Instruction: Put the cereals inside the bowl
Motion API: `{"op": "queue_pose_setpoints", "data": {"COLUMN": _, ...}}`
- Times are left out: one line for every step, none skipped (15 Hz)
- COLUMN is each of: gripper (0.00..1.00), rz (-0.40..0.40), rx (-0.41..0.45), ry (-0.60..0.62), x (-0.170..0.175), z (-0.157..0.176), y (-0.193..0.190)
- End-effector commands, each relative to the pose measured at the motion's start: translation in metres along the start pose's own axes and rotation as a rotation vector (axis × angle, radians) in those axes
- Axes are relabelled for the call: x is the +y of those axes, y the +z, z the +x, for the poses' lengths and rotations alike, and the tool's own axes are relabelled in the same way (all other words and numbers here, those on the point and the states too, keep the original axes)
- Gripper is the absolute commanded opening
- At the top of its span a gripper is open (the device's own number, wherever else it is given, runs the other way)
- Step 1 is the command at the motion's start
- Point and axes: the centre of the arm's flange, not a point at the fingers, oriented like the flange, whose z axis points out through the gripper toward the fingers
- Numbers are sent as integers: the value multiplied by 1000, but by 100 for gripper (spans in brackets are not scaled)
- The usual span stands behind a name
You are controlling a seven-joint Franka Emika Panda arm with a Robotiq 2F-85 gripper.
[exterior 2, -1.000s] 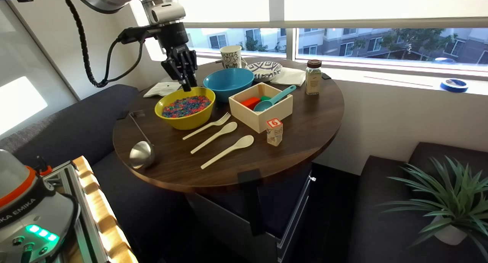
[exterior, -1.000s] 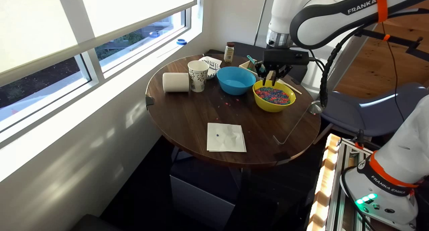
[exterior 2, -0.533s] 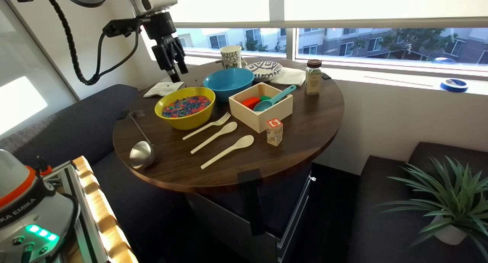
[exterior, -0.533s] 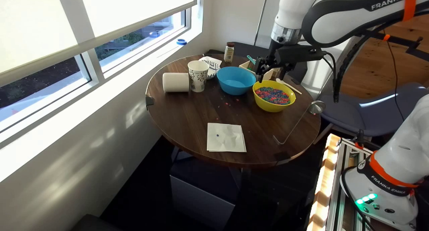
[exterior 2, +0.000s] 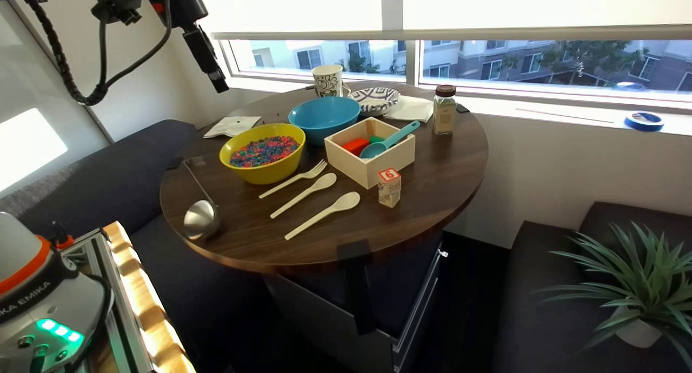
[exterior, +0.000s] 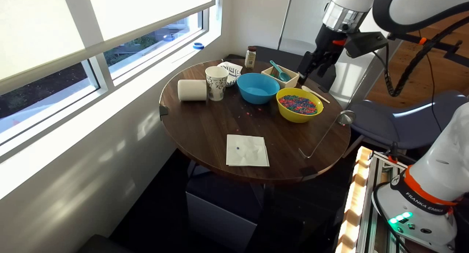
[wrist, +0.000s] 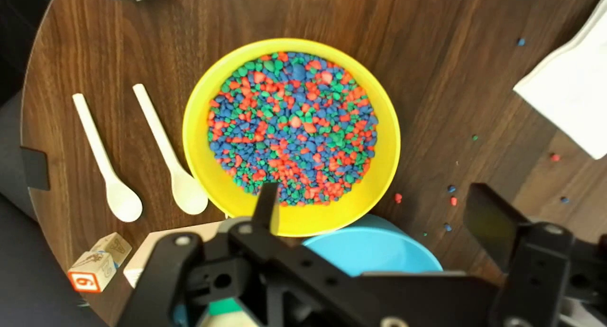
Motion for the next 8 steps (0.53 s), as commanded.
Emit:
{"op": "queue_pose_setpoints", "data": {"gripper": 100, "rz": 24, "rx": -67, "ry": -130, "x": 36, "z": -16, "y": -23}}
{"op": "queue_pose_setpoints", "data": {"gripper": 100, "rz": 33, "rx": -97, "ry": -158, "x": 42, "z": -8, "y": -24}}
{"op": "queue_pose_setpoints", "data": {"gripper": 100, "rz": 15, "rx": -49, "ry": -106, "x": 26, "z": -11, "y": -18}}
{"op": "queue_pose_setpoints", "data": {"gripper": 100, "rz": 22, "rx": -62, "ry": -128, "x": 34, "z": -11, "y": -21}}
{"op": "queue_pose_setpoints", "data": {"gripper": 100, "rz": 27, "rx": -66, "ry": -138, "x": 39, "z": -10, "y": -23}}
{"op": "queue_pose_setpoints", "data": {"gripper": 100, "rz": 29, "rx": -67, "ry": -144, "x": 40, "z": -9, "y": -23}}
{"op": "queue_pose_setpoints", "data": {"gripper": 100, "rz": 29, "rx": -69, "ry": -146, "x": 40, "z": -9, "y": -22}}
{"op": "queue_pose_setpoints", "data": {"gripper": 100, "rz": 29, "rx": -70, "ry": -148, "x": 39, "z": -9, "y": -22}}
